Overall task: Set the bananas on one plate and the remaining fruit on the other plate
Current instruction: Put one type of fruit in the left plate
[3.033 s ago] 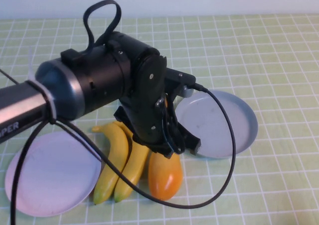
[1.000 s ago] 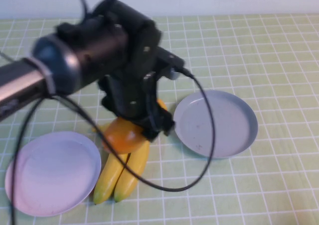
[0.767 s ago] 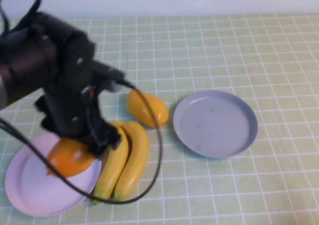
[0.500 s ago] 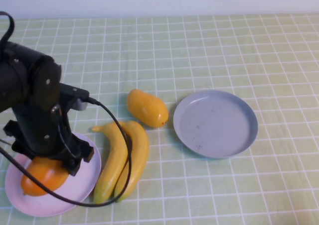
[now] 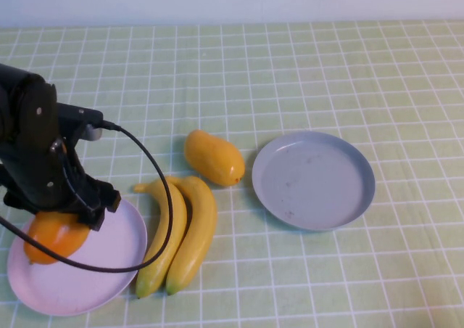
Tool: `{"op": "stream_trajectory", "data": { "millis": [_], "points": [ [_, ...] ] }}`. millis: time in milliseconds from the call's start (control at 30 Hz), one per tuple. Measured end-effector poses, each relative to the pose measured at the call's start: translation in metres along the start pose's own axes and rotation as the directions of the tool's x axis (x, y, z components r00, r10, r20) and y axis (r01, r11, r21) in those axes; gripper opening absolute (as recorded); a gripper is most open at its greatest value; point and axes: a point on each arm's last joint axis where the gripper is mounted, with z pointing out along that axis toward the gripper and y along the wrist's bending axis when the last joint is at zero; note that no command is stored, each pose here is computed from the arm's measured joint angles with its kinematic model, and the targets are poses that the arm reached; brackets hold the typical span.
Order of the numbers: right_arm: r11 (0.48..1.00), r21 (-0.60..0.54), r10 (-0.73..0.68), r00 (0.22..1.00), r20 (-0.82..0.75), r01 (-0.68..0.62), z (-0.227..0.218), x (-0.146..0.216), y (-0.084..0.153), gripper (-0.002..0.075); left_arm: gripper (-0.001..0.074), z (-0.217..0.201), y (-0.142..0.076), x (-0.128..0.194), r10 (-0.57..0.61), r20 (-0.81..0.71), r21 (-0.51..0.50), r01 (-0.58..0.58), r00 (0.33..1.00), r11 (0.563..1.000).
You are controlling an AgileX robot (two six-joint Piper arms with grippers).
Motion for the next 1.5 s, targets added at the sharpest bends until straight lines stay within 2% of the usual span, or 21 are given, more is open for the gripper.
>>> {"op": "stream_trajectory", "data": {
  "millis": [133,433,633,800,867,1033,1200,1400,1500],
  "points": [
    [1.000,0.000,0.000,1.000,0.000,0.000,0.000,0.000,0.000,-0.0016,0.0539,0.002,0.000,-0.002,-0.001,0.010,0.001,0.001,1.000,1.000],
    [1.000,0.000,0.000,1.000,0.000,0.000,0.000,0.000,0.000,-0.0015,0.0539,0.041,-0.005,-0.009,0.031,-0.094,0.003,-0.031,0.995,1.000],
    [1.000,0.000,0.000,1.000,0.000,0.000,0.000,0.000,0.000,-0.0015,0.0542,0.049,-0.006,-0.009,0.045,-0.119,0.005,-0.045,0.992,0.999],
    [1.000,0.000,0.000,1.000,0.000,0.000,0.000,0.000,0.000,-0.0015,0.0656,0.050,-0.006,-0.008,0.045,-0.131,0.004,-0.045,0.990,0.999],
    [1.000,0.000,0.000,1.000,0.000,0.000,0.000,0.000,0.000,-0.0015,0.0667,0.050,-0.006,-0.008,0.045,-0.136,0.004,-0.045,0.990,0.999],
    [1.000,0.000,0.000,1.000,0.000,0.000,0.000,0.000,0.000,-0.0016,0.0668,0.037,-0.004,-0.007,0.040,-0.115,0.001,-0.041,0.993,0.999],
    [1.000,0.000,0.000,1.000,0.000,0.000,0.000,0.000,0.000,-0.0015,0.0668,-0.001,-0.002,-0.014,0.013,-0.031,0.017,-0.012,0.999,1.000],
    [1.000,0.000,0.000,1.000,0.000,0.000,0.000,0.000,0.000,-0.0015,0.0668,-0.040,-0.005,-0.032,-0.083,0.088,0.102,0.074,0.993,0.992],
    [1.000,0.000,0.000,1.000,0.000,0.000,0.000,0.000,0.000,-0.0015,0.0668,-0.052,-0.015,-0.045,-0.110,0.142,0.157,0.087,0.984,0.984]
  ]
}}
